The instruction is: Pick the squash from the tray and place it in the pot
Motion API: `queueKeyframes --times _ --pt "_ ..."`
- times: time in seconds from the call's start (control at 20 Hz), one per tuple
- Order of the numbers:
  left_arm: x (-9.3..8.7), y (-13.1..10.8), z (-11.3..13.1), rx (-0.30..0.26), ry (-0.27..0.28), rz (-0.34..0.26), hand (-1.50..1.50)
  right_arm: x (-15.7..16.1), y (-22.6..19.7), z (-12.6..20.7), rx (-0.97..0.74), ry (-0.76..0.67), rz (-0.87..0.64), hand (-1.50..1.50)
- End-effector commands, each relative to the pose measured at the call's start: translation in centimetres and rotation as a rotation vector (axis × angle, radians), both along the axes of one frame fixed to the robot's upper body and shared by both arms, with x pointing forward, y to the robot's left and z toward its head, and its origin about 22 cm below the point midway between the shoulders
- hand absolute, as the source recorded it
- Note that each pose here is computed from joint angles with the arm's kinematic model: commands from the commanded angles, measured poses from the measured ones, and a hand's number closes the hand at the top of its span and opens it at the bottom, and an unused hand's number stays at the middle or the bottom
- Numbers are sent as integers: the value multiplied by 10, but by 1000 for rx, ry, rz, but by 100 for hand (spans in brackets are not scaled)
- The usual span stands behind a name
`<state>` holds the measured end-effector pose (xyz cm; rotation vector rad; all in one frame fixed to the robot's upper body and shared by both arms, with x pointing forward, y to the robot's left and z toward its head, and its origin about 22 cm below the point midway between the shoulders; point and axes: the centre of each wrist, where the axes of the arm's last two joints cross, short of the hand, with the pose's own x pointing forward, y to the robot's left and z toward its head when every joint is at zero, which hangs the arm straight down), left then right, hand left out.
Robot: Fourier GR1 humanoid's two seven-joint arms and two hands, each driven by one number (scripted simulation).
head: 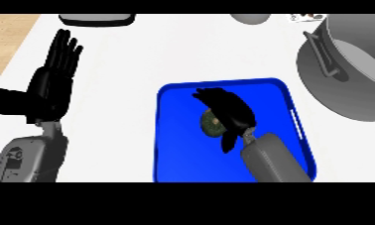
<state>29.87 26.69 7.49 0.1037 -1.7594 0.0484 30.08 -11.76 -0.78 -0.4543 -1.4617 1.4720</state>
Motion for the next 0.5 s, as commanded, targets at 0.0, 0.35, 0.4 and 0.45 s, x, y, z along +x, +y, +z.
queueKeyframes --times 0.0,0.35,0.4,0.45 --pt "11 4 10 -11 4 2 0 -4 13 -15 -25 22 138 150" --pt "13 -5 2 9 -3 12 0 -4 22 -26 2 -69 152 150" --pt "0 12 1 9 -9 -13 0 -14 35 -29 -19 -78 150 150" --pt "7 1 -3 -7 8 -6 0 -13 21 -41 -34 -67 160 150"
